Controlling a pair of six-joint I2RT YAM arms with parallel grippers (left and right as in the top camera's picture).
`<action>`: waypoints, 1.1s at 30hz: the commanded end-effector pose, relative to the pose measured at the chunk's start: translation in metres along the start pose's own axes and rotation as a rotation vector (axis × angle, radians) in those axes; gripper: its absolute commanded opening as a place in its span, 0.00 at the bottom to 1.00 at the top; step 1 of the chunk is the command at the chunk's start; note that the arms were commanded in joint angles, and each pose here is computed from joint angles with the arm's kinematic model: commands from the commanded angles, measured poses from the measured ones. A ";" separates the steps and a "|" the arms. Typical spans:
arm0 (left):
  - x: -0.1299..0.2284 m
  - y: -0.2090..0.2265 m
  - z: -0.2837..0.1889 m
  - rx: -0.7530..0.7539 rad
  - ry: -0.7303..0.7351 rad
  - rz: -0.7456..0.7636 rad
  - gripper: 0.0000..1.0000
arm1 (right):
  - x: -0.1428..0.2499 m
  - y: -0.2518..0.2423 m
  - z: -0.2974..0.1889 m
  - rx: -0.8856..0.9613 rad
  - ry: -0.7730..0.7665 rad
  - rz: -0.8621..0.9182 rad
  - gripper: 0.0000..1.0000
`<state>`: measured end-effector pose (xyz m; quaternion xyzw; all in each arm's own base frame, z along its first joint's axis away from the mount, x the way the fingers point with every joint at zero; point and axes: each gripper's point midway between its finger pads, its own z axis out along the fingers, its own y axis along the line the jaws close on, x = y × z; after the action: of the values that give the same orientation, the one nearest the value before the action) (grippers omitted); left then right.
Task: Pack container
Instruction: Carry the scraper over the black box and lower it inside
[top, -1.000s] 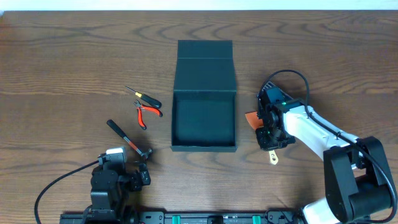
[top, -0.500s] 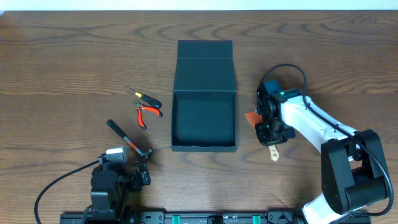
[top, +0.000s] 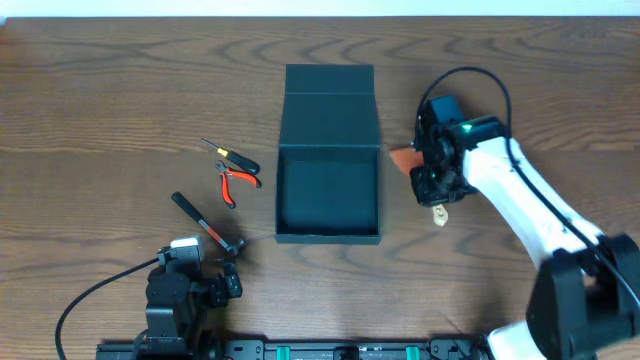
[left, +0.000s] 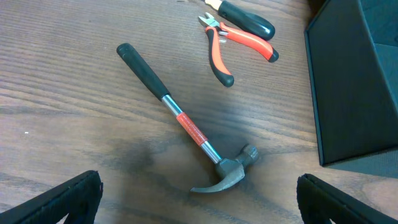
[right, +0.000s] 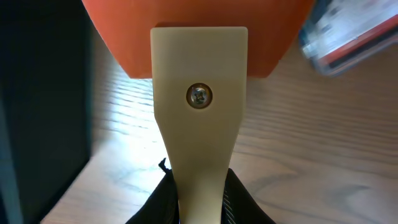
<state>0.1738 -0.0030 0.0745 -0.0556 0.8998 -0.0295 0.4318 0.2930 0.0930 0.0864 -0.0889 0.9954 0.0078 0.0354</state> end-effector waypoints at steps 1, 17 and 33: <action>0.020 0.006 0.006 -0.024 0.064 0.014 0.99 | -0.016 0.004 -0.045 -0.015 -0.149 0.001 0.07; 0.020 0.006 0.006 -0.025 0.064 0.014 0.99 | -0.018 0.120 -0.096 -0.207 -0.352 -0.317 0.12; 0.020 0.006 0.006 -0.024 0.064 0.014 0.99 | -0.030 0.180 -0.006 -0.191 -0.230 -0.496 0.10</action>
<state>0.1738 -0.0030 0.0745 -0.0556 0.8998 -0.0295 0.4318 0.2928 0.2635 0.1026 -0.3029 0.9363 0.1024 0.1455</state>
